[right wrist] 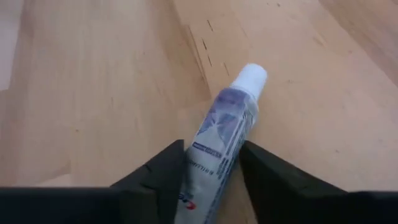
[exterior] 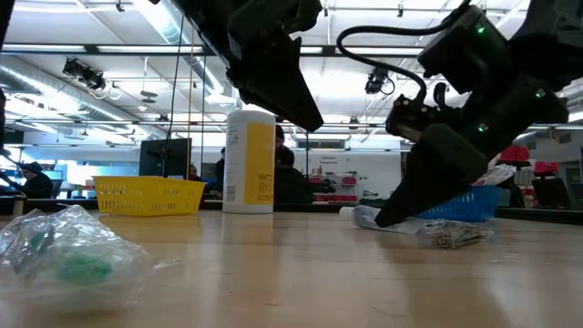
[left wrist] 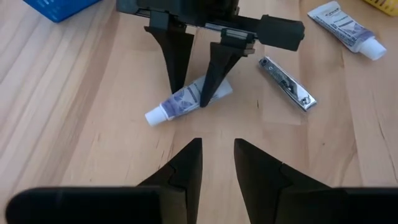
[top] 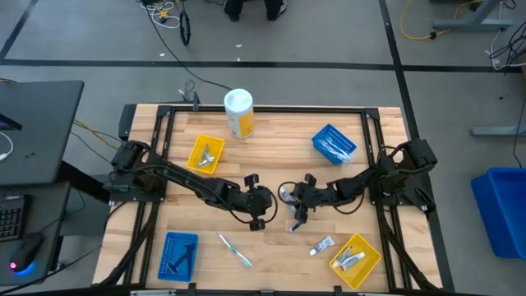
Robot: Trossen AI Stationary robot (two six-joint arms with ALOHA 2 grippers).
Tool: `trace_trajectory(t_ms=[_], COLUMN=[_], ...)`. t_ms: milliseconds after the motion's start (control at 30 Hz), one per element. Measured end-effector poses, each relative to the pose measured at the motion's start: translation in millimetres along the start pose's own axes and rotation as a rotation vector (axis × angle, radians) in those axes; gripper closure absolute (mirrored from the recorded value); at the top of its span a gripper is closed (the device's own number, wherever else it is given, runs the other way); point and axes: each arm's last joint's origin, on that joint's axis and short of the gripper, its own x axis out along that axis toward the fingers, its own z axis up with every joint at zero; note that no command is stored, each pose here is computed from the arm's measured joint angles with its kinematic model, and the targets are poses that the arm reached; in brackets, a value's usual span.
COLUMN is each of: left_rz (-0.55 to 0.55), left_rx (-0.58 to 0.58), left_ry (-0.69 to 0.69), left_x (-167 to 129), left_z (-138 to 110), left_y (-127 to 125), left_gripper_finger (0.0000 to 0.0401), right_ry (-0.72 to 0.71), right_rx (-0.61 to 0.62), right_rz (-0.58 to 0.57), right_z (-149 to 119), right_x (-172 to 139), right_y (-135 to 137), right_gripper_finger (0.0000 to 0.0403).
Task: Pick & Place Travel size toiletries
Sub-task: Put the white toothpaste into the bottom yellow bin
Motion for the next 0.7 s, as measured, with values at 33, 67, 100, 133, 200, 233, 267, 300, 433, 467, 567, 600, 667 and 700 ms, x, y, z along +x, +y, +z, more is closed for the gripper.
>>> trace_trajectory(t_ms=[33,67,100,133,200,233,267,300,433,467,567,600,667,700], left_rz=[0.000,0.001,0.001,0.001,0.001,0.001,0.001,0.001,0.001,0.001,0.001,0.001,0.001,0.001], left_rx=[0.001,0.002,0.002,0.003,0.003,0.003,0.003,0.003,0.003,0.003,0.003,0.003,0.003,0.003], left_ry=[0.001,0.002,0.003,0.003,0.003,0.003,0.003,0.003,0.003,0.004,0.004,0.004,0.004,0.004], left_x=[0.0,0.0,0.0,0.0,0.0,0.0,0.0,0.0,0.0,0.0,0.0,0.0,0.0,0.0], left_z=[-0.1,-0.2,-0.3,-0.3,-0.3,-0.3,-0.3,-0.3,-0.3,-0.4,-0.4,-0.4,-0.4,-0.4], left_y=[0.0,0.1,0.1,0.1,0.1,0.1,0.1,0.1,0.1,0.1,0.1,0.1,0.1,0.1], left_gripper_finger=[0.0301,0.0301,0.0301,0.0301,0.0301,0.0301,0.0301,0.0301,0.0301,0.0301,0.0301,0.0301,0.0301,0.0301], right_ry=[0.002,0.003,0.004,0.007,0.010,0.013,0.016,0.023,0.050,0.048,0.038,0.048,0.061,0.064], right_rx=[0.000,0.001,0.002,0.004,0.008,0.008,0.005,-0.002,-0.035,-0.043,-0.055,-0.060,-0.066,-0.066], right_rz=[0.005,0.010,0.016,0.023,0.032,0.039,0.049,0.065,0.107,0.110,0.109,0.100,0.095,0.094], right_z=[0.1,0.2,0.6,0.7,1.3,1.5,2.1,2.8,5.6,7.2,13.3,13.8,15.5,16.9], right_x=[0.1,0.2,0.4,0.5,1.0,1.0,0.8,0.1,-8.6,-11.9,-21.8,-25.2,-32.6,-36.5], right_y=[-0.1,-0.3,-0.5,-0.8,-1.7,-1.9,-2.3,-2.4,-2.4,-2.4,-3.7,-4.9,-6.5,-7.2], right_gripper_finger=[0.0248,0.0260,0.0271,0.0281,0.0296,0.0301,0.0304,0.0305,0.0306,0.0307,0.0313,0.0315,0.0320,0.0323])
